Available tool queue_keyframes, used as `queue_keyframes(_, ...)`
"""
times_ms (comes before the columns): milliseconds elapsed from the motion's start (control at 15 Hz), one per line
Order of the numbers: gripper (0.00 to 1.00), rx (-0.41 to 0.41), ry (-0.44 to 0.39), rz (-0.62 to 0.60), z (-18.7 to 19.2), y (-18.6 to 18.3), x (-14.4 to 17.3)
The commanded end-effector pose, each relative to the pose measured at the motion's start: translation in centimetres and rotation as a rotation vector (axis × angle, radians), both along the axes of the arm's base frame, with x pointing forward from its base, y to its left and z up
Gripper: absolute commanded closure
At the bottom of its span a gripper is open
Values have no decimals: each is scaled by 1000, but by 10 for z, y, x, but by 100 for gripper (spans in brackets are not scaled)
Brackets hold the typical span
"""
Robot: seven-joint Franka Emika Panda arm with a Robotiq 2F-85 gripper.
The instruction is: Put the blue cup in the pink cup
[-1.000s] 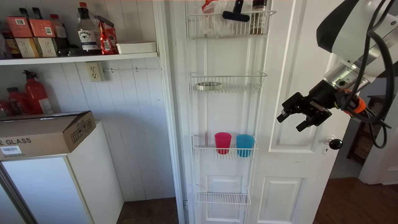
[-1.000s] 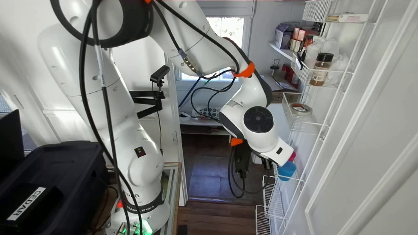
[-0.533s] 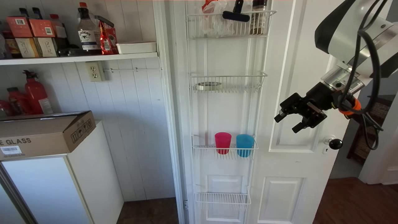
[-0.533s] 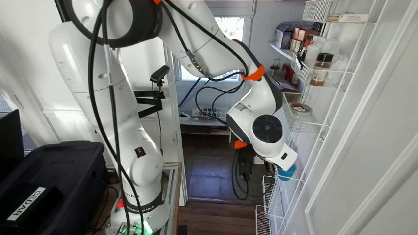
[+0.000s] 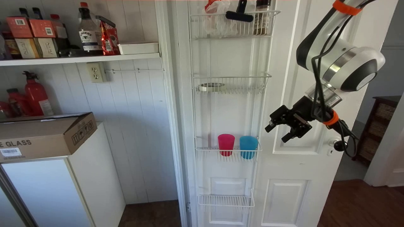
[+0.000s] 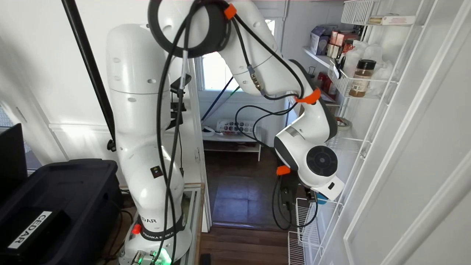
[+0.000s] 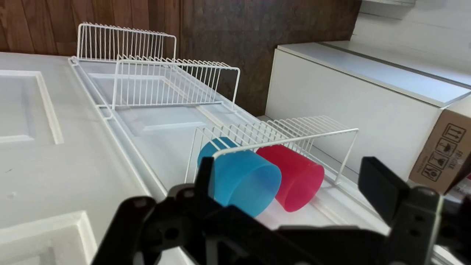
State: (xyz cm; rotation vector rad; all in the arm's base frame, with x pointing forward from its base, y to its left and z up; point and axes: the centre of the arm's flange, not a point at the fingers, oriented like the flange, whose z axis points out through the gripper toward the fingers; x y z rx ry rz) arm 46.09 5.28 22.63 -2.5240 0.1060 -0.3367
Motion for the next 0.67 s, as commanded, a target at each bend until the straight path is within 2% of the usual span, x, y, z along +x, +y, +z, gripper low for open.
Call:
queue_keyframes(0,0,-45,16,9,-35,15,33)
queue_keyframes(200,0,-95,41,27,-54,21,44)
queue_keyframes(600,0,-202,-41,9,-59,20,63)
